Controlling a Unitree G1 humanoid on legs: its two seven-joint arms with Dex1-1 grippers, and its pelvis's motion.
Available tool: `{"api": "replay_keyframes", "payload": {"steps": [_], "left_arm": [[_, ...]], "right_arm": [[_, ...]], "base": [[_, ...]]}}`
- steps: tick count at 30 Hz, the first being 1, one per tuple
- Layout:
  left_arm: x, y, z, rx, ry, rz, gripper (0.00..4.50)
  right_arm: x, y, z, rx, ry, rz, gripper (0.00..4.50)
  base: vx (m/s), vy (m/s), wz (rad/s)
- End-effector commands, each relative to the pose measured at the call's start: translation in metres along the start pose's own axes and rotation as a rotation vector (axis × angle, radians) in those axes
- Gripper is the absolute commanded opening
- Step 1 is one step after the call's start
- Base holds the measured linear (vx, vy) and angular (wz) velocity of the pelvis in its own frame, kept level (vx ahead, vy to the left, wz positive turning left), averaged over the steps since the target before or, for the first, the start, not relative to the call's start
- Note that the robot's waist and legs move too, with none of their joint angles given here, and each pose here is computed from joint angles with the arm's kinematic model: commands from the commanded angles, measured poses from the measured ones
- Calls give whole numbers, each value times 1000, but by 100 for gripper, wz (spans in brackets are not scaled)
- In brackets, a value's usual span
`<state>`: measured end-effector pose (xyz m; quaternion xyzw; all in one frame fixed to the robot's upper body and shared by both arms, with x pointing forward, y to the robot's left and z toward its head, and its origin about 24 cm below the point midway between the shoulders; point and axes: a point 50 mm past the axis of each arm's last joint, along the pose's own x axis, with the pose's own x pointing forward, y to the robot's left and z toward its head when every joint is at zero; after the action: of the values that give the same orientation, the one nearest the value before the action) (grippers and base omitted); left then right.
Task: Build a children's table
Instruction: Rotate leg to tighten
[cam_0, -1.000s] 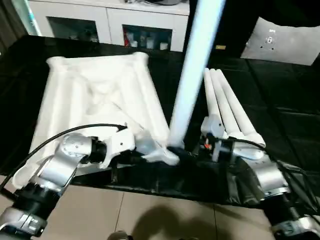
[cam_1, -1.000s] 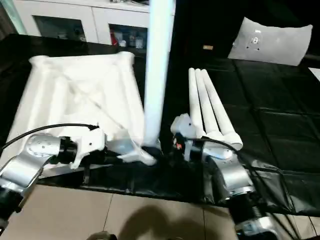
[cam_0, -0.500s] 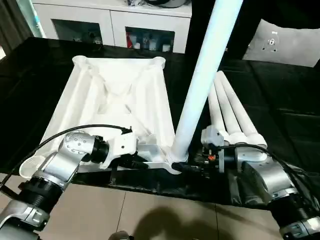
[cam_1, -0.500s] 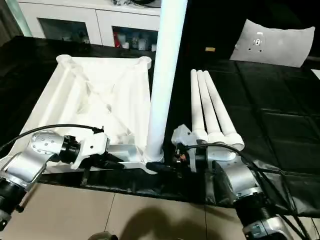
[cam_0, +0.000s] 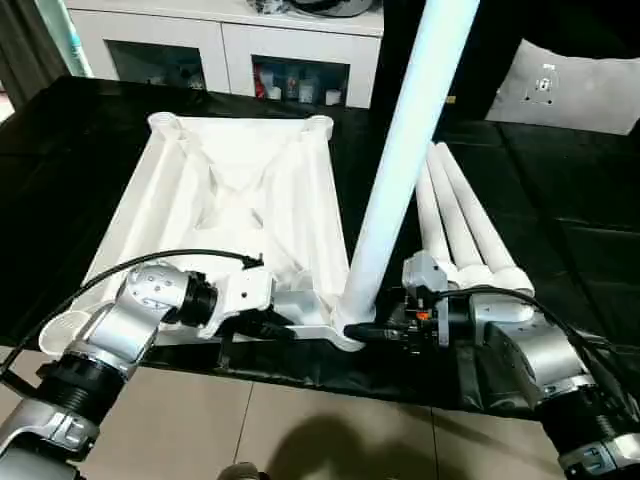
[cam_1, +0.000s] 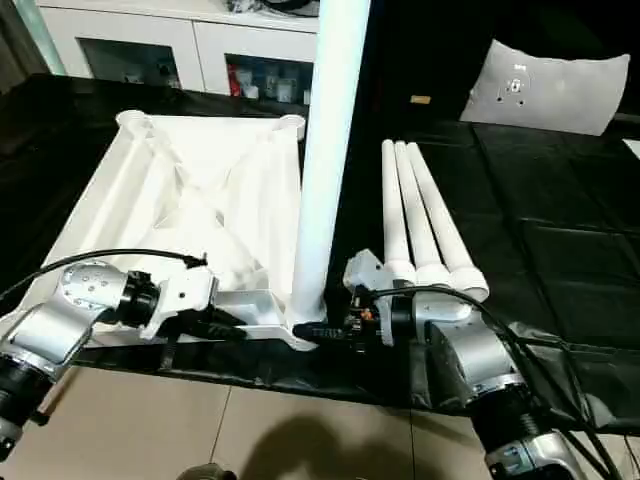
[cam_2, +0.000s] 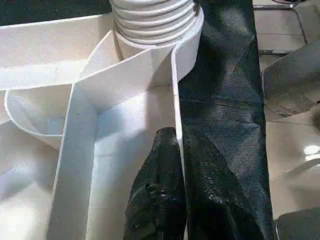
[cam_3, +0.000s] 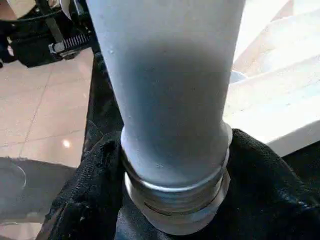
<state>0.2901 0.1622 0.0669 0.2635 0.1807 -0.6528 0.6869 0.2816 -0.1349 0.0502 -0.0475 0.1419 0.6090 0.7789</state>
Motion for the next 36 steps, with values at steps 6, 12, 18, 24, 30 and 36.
{"api": "replay_keyframes", "payload": {"steps": [6,12,18,24,30,36], "left_arm": [[18,8,21,-112,-85,171,0],[45,10,49,-206,-166,299,0],[64,13,67,-248,-186,422,0],[62,11,61,-228,-129,446,0],[49,6,39,-228,-51,448,0],[35,-2,24,-201,-12,389,0]], "right_arm": [[30,17,-18,154,-76,-117,273],[61,12,-20,261,-148,-352,272],[78,-2,-10,347,-194,-549,272],[76,-4,-7,281,-213,-556,342],[61,-1,-9,200,-219,-531,408],[40,-4,-6,103,-198,-507,447]], "base": [[0,0,0],[0,0,0],[0,0,0],[0,0,0],[0,0,0],[0,0,0]]}}
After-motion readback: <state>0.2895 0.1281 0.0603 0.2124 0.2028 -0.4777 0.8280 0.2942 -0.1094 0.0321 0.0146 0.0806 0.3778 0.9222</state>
